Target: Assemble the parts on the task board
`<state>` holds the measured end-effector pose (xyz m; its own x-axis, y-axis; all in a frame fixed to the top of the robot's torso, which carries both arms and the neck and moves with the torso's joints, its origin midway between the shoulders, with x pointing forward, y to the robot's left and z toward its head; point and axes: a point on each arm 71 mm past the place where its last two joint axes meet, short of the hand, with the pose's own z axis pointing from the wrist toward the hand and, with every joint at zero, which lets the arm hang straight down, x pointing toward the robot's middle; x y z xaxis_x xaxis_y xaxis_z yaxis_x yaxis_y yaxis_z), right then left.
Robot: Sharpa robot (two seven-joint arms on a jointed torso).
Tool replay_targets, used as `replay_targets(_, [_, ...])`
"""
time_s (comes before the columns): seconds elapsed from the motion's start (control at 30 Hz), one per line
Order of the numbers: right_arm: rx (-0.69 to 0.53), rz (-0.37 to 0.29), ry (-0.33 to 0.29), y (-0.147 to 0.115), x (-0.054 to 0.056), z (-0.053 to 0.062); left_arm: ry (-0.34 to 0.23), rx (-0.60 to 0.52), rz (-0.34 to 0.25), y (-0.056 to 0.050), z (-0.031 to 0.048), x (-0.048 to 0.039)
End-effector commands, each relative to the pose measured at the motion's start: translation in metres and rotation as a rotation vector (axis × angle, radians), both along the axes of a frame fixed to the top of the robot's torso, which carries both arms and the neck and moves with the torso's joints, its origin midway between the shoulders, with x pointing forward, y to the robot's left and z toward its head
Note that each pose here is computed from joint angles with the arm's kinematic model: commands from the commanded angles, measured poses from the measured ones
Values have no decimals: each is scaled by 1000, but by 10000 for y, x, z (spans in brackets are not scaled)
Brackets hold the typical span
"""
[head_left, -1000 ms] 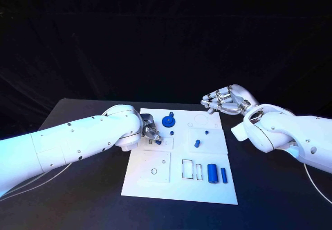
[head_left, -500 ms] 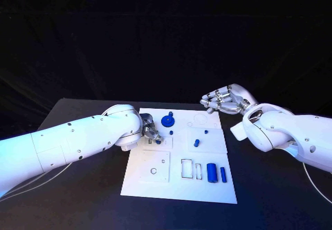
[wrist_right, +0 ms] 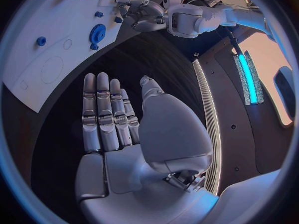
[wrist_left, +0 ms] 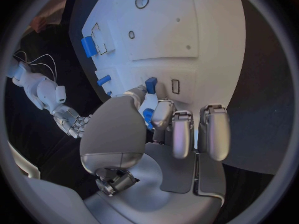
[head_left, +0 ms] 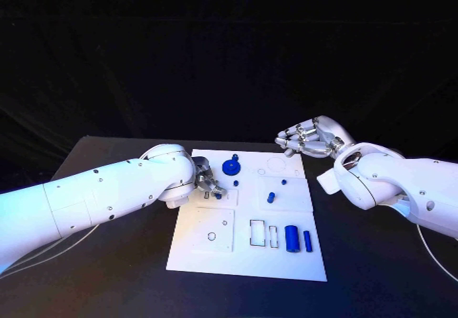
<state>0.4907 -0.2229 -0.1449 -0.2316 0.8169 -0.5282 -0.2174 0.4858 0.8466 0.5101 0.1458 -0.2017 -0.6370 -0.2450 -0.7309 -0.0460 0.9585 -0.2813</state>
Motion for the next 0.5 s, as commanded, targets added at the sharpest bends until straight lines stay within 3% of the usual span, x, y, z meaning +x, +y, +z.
replay_targets(0.03, [-15, 31, -8, 34, -12, 1, 5, 7, 0, -9, -1, -5])
replay_targets(0.5, [-21, 33, -12, 36, -5, -9, -29, -40, 34, 11, 41, -6])
